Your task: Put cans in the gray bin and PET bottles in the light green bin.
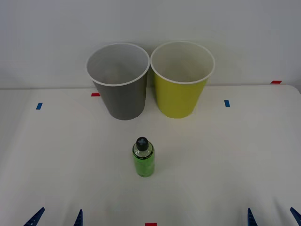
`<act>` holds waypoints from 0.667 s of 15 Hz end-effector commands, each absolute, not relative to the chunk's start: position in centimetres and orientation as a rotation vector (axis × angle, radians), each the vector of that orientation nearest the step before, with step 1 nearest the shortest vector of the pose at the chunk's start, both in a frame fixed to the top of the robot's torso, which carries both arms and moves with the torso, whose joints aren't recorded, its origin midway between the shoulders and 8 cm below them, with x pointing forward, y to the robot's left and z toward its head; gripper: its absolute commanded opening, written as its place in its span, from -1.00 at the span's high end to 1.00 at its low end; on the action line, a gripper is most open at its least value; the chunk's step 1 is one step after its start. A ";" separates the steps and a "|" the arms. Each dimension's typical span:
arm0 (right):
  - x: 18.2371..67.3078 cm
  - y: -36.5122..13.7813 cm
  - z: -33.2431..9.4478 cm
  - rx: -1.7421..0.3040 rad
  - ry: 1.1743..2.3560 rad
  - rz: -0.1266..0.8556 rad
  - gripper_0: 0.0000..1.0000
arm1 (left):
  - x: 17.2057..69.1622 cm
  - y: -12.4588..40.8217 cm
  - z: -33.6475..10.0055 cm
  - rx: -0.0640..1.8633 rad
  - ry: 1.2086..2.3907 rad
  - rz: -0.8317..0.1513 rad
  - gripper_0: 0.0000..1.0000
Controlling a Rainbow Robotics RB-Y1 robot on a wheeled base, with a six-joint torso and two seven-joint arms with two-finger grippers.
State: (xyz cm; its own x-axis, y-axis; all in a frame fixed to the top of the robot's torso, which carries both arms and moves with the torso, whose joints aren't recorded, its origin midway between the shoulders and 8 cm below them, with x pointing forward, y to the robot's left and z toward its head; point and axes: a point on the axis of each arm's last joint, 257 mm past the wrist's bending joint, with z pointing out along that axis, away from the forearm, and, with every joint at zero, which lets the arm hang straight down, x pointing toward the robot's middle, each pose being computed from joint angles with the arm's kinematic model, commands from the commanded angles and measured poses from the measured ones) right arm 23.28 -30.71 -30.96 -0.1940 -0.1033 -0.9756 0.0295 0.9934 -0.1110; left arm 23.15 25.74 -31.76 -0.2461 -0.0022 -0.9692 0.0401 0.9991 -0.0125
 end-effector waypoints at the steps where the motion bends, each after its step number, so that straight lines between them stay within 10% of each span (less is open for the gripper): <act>1: 23.3 -30.7 -31.0 -0.055 1.762 -0.120 -1.00 | 23.1 25.7 -31.8 0.028 1.819 -0.040 -1.00; 10: 23.3 -30.7 -31.0 -0.055 1.762 -0.120 -1.00 | 23.1 25.7 -31.8 0.028 1.819 -0.040 -1.00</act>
State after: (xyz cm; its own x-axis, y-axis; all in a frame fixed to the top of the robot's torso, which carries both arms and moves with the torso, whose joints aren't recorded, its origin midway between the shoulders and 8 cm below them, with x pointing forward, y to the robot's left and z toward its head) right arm 23.28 -30.71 -30.96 -0.1940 -0.1033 -0.9756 0.0295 0.9934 -0.1110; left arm 23.15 25.74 -31.76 -0.2461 -0.0022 -0.9692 0.0401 0.9991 -0.0125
